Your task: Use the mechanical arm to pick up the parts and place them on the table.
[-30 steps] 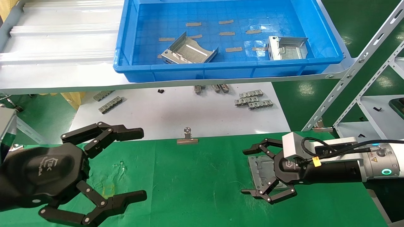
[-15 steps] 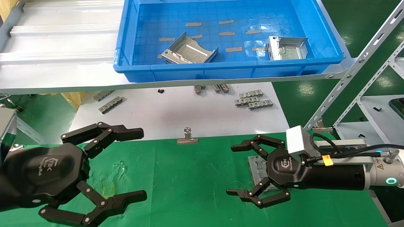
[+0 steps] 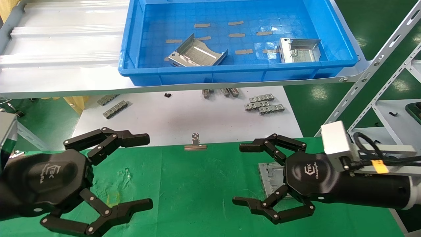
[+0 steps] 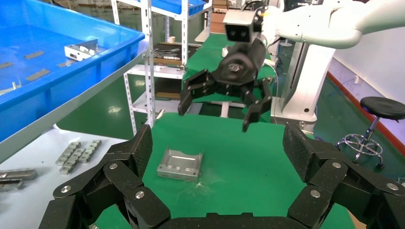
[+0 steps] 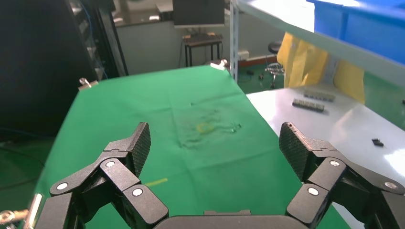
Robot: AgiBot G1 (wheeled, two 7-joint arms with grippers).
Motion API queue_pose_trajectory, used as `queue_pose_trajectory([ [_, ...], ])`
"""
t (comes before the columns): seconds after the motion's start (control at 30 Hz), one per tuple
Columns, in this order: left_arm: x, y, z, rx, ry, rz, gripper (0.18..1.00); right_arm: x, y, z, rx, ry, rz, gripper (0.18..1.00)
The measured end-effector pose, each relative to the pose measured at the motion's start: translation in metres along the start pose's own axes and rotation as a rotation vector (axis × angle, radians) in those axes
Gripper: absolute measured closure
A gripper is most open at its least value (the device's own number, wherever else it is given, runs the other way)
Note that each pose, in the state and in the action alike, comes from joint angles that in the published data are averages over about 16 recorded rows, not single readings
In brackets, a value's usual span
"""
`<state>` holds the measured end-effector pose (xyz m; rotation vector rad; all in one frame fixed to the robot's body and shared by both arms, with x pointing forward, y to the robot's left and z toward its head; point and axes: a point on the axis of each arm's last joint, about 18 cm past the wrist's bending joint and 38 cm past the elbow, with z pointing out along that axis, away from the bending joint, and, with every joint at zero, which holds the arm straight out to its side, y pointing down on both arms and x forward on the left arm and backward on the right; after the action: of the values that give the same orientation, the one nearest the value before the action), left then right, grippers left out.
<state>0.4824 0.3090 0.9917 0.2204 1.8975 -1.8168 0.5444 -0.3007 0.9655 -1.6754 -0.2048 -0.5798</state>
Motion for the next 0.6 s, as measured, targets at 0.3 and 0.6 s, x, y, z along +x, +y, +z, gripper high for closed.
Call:
queue_pose_trajectory([
  [0.3,0.000,0.000,0.000,0.000,0.000,0.000,0.184,-0.021,-0.027,-0.010,0.056,-0.002,0.007,0.178],
  [0.6,0.000,0.000,0.000,0.000,0.000,0.000,0.184,-0.042,-0.050,-0.020,0.084,-0.010,0.002,0.178],
])
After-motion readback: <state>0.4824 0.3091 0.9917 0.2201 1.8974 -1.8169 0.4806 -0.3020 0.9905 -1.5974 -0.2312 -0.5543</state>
